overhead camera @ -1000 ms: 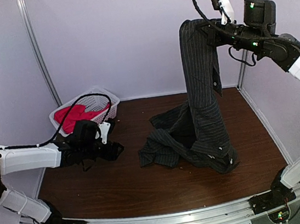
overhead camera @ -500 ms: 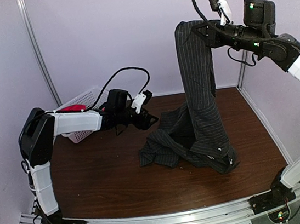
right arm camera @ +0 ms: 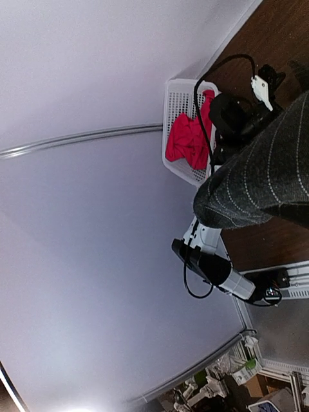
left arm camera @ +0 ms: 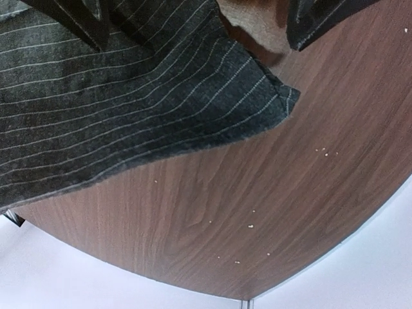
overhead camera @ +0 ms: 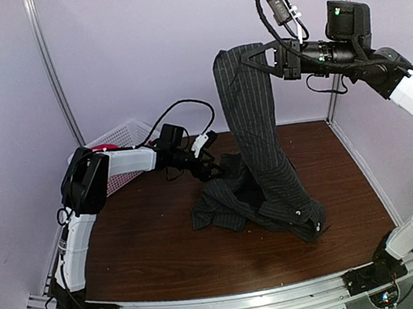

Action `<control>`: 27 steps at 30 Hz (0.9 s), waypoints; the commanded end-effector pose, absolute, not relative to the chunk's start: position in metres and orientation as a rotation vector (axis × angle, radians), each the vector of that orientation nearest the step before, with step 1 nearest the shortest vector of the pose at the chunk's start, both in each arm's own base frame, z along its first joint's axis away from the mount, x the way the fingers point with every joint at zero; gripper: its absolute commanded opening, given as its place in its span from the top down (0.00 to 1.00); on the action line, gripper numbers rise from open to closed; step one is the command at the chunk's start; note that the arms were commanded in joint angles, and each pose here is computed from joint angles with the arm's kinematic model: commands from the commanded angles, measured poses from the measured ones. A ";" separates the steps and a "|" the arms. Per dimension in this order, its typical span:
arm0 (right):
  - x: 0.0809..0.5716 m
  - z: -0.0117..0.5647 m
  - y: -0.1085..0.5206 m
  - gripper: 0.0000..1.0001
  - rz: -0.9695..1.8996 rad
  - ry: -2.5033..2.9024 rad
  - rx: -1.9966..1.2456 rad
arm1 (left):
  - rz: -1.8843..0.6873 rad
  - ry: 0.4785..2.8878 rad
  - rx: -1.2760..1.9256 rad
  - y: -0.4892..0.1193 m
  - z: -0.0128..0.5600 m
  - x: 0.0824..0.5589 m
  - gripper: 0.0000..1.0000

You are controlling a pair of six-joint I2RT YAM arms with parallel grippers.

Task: Fold and stack the mixed laundry pile
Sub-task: Pick up the crumpled T-shirt from the center of the board.

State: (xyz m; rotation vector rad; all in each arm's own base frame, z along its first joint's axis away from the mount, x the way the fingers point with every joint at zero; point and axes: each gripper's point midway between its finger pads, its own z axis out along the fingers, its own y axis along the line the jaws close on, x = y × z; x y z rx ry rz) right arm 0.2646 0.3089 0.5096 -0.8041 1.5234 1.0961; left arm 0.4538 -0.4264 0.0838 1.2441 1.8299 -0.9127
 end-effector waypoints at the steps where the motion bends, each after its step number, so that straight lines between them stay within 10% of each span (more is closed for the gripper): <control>1: 0.216 0.518 0.316 1.00 1.358 1.500 -0.967 | -0.946 1.698 1.351 -0.431 0.092 0.456 0.02; 19: 0.159 0.508 0.311 1.00 1.454 1.640 -1.017 | -0.983 1.511 1.410 -0.455 0.117 0.456 0.10; 22: 0.156 0.507 0.307 1.00 1.436 1.651 -1.012 | -0.992 1.480 1.427 -0.457 0.126 0.453 0.28; 27: 0.160 0.513 0.295 1.00 1.362 1.650 -0.968 | -0.942 1.527 1.472 -0.441 0.127 0.440 0.96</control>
